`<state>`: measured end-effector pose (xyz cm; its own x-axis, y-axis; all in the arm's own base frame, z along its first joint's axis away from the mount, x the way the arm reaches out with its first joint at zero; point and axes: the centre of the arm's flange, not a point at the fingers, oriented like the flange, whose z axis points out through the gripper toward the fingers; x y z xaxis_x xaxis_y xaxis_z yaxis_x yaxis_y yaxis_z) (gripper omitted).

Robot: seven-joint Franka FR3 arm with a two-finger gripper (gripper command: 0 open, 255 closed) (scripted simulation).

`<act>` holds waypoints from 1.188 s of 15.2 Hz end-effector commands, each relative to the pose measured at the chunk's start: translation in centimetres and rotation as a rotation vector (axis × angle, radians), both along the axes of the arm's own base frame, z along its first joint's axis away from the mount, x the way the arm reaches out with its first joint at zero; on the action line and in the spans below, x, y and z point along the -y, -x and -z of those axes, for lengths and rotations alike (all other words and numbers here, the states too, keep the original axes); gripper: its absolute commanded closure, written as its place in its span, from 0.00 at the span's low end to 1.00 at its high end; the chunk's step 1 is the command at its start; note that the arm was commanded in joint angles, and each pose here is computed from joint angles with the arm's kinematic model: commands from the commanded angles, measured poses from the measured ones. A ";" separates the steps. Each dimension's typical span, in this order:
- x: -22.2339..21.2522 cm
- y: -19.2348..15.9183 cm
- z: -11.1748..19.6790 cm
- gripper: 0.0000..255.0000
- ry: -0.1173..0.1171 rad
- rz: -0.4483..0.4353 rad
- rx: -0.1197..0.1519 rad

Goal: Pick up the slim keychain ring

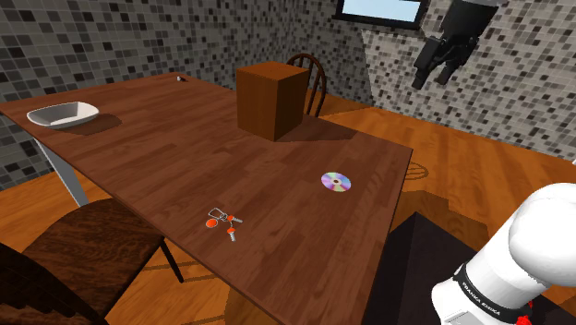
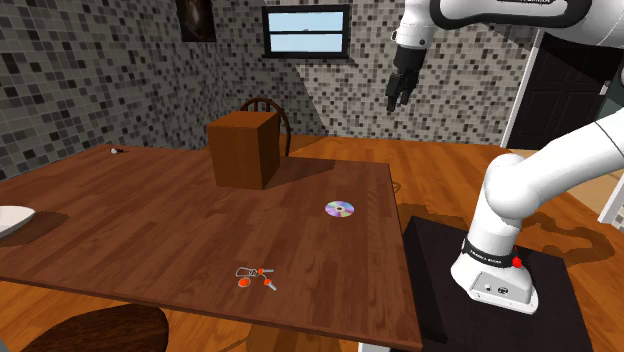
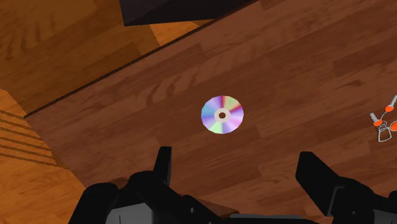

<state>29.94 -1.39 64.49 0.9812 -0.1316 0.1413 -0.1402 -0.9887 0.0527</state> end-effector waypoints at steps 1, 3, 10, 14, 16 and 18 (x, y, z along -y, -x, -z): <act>0.0 0.0 0.0 0.00 0.000 0.000 0.000; -1.8 -1.0 1.6 0.00 -0.003 -0.006 -0.006; -8.2 -4.5 7.2 0.00 -0.012 -0.028 -0.027; -11.9 -6.4 10.4 0.00 -0.018 -0.040 -0.038; -13.8 -7.3 12.0 0.00 -0.021 -0.046 -0.044; -15.7 -8.2 13.6 0.00 -0.023 -0.053 -0.050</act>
<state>38.12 13.52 51.83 0.9922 -0.0846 0.0918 -0.0883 -0.9954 0.0369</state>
